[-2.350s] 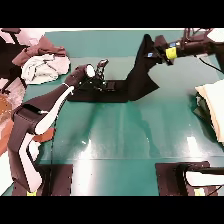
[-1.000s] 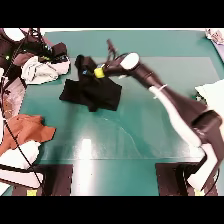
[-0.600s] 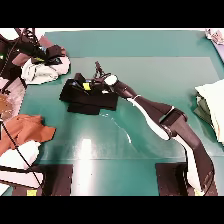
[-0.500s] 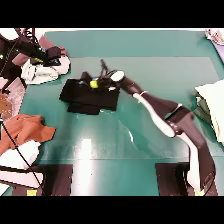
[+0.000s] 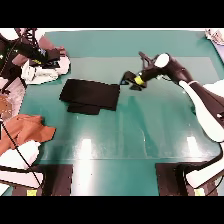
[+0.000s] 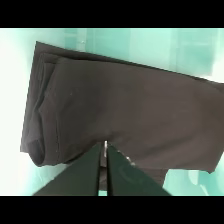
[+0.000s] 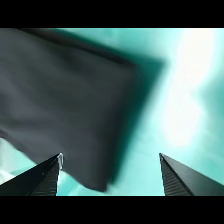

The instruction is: Fold the shirts.

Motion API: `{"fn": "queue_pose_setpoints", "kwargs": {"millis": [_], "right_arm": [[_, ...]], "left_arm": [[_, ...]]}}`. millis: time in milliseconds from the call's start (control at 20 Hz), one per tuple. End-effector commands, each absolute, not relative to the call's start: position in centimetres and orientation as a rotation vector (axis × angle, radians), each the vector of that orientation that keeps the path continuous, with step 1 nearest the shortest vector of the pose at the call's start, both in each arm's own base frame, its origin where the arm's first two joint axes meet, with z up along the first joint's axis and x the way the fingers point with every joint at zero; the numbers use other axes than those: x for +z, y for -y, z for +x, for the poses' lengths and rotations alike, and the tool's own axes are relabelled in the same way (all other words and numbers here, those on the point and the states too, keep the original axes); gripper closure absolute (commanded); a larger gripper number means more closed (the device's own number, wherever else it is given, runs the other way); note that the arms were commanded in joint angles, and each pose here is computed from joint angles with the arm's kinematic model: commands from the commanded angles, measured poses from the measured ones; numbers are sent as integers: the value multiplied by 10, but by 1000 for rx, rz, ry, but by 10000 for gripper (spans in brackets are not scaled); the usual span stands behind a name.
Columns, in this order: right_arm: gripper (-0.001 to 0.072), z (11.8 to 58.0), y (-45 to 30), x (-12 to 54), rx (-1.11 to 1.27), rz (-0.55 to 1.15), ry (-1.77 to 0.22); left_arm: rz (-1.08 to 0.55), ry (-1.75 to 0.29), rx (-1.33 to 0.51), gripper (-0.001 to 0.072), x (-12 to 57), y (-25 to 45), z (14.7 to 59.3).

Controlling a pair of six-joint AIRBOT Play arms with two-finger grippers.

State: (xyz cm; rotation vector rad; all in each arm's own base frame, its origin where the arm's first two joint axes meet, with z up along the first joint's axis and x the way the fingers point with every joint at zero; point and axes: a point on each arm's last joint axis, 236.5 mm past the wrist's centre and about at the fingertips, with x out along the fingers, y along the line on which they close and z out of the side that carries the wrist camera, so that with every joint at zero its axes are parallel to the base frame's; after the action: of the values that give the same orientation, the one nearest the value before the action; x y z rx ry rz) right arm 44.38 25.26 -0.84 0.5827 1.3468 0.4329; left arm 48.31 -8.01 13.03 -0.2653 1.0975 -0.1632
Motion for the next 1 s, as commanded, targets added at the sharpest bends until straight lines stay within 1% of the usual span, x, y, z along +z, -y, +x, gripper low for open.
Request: {"fn": "queue_pose_setpoints", "kwargs": {"millis": [0, 100, 250, 400, 500, 550, 600, 650, 700, 800, 900, 950], "right_arm": [[13, 424, -261, -24, 477, 776, -1301], [13, 419, -279, -42, 475, 838, -1268], [13, 421, -314, -61, 475, 876, -1204], [15, 438, -361, -64, 491, 918, -1112], [35, 455, -388, -54, 533, 886, -1049], [195, 465, -400, -43, 566, 876, -1013], [617, 473, -408, -24, 609, 878, -983], [695, 481, -409, -2, 650, 876, -950], [697, 486, -405, 22, 693, 838, -918], [698, 495, -368, 60, 661, 792, -921], [698, 506, -300, 87, 536, 691, -928], [698, 509, -254, 101, 443, 645, -934]], "left_arm": [[-269, -1101, -162, 624, 130, 80, 482], [-268, -1103, -162, 624, 130, 80, 482], [-267, -1104, -162, 624, 130, 80, 482], [-265, -1122, -163, 624, 128, 80, 478], [-258, -1138, -163, 624, 126, 80, 474], [-253, -1146, -159, 624, 125, 79, 473], [-248, -1155, -161, 624, 123, 78, 471], [-241, -1167, -160, 624, 121, 77, 469], [-234, -1175, -154, 624, 120, 76, 467], [-230, -1192, -152, 624, 119, 75, 463], [-232, -1192, -152, 624, 119, 75, 463], [-233, -1192, -153, 625, 119, 75, 463]]}}
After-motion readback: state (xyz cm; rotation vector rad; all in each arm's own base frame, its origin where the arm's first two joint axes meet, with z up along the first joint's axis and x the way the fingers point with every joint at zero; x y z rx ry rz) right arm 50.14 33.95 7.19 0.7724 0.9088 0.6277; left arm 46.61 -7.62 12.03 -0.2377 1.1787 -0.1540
